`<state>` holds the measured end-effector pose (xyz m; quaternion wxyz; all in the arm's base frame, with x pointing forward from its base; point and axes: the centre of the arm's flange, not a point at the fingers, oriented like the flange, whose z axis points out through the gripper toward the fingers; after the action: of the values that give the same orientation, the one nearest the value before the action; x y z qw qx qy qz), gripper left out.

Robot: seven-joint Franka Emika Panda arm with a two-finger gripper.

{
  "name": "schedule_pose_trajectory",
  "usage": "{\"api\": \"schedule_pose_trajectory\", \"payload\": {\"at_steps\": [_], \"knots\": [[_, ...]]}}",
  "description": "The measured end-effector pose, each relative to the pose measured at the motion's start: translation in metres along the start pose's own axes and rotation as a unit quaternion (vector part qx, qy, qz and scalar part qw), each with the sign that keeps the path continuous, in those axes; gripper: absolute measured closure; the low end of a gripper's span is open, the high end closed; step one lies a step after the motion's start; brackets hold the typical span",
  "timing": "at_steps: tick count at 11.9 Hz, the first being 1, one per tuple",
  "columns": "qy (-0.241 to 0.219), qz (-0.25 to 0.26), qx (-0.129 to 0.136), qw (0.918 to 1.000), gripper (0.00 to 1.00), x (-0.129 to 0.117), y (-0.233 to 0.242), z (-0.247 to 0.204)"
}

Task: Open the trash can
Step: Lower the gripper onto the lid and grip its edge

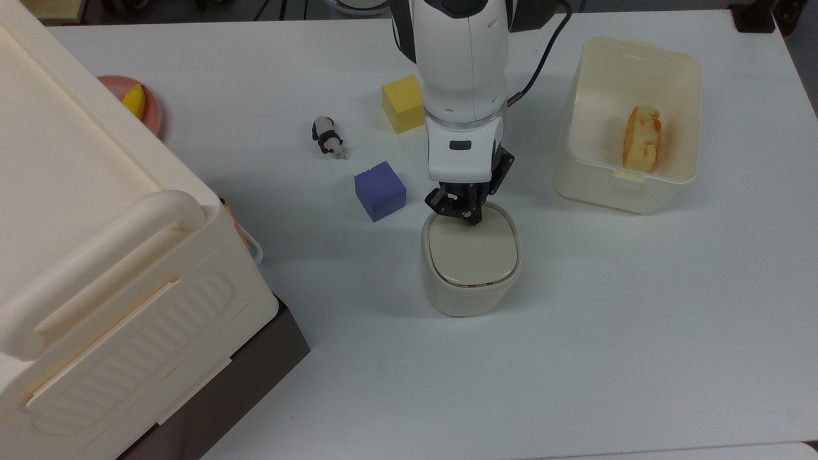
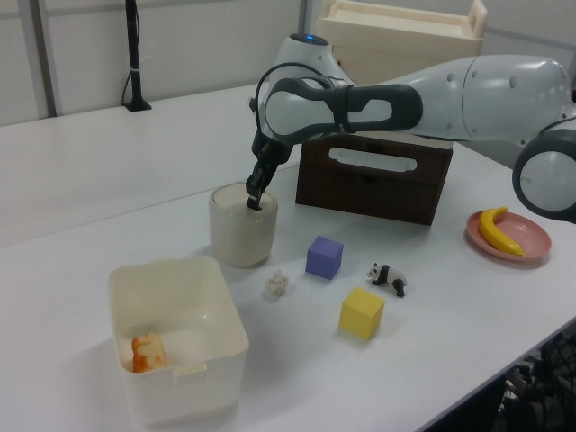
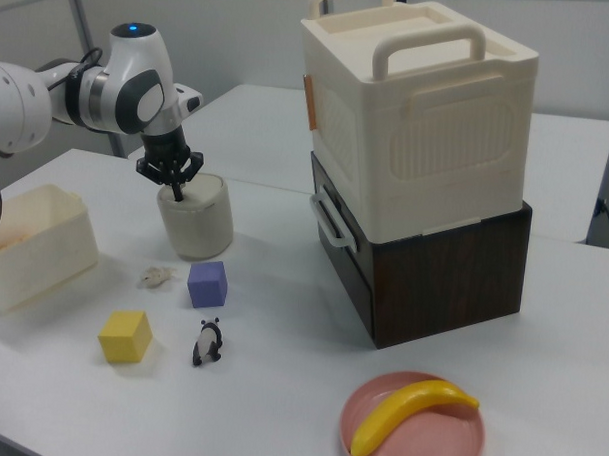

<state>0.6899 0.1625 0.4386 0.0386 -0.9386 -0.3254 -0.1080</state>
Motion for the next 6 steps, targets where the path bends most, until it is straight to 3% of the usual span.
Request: {"api": "schedule_pose_trajectory", "payload": {"at_steps": [6], "knots": [[0.023, 0.014, -0.01, 0.9996, 0.99, 0.011, 0.006, -0.014]]}}
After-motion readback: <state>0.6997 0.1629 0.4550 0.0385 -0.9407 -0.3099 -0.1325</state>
